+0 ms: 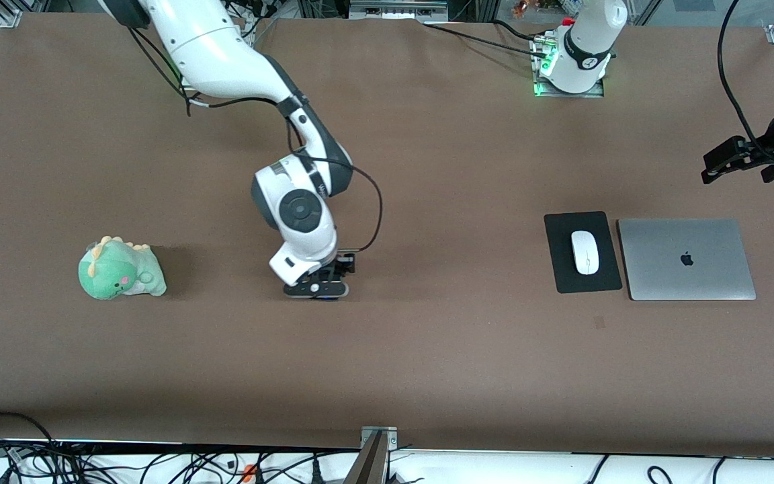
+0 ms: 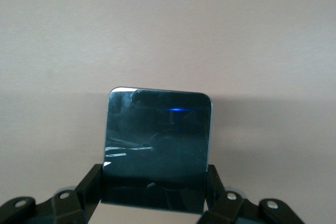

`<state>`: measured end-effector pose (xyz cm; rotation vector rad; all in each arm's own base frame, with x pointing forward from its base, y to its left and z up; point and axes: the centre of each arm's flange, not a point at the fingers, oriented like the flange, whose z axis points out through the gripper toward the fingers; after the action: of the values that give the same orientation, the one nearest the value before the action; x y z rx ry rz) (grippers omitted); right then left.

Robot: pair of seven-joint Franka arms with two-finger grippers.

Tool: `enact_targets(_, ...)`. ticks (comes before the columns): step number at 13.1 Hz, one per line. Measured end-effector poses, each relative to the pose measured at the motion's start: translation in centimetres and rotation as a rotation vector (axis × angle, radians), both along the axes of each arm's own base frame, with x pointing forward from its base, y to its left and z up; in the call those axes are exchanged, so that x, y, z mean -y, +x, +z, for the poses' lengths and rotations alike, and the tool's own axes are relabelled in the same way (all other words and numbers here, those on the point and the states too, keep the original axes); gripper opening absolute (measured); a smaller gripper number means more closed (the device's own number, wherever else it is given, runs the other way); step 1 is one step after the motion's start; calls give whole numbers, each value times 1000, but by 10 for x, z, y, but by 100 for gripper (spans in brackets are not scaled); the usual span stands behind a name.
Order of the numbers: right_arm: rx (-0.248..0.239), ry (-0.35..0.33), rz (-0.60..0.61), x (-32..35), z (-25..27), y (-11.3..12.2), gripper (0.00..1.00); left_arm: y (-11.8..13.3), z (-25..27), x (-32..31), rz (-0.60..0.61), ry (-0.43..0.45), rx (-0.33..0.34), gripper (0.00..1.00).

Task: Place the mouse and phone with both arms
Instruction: 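Carry the phone beside the green plush with the right gripper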

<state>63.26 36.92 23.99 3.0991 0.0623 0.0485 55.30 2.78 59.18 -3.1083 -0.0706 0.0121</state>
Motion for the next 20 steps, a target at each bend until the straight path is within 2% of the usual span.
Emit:
enact_targets(5,-80,-28,53,99,4,30,81,0,2,1,-1,0,5,100)
enact_targets(10,-163,-30,91,194,0,16,81,0,2,3,-5,0,3,100)
enact_targets(12,-160,-18,79,215,-4,5,81,0,2,10,-17,0,2,100)
enact_targets(16,-118,-8,65,232,-34,-15,81,-1,7,14,-24,0,-2,100)
enact_targets(20,-114,-7,47,244,-44,-19,81,-1,8,14,-24,0,-2,100)
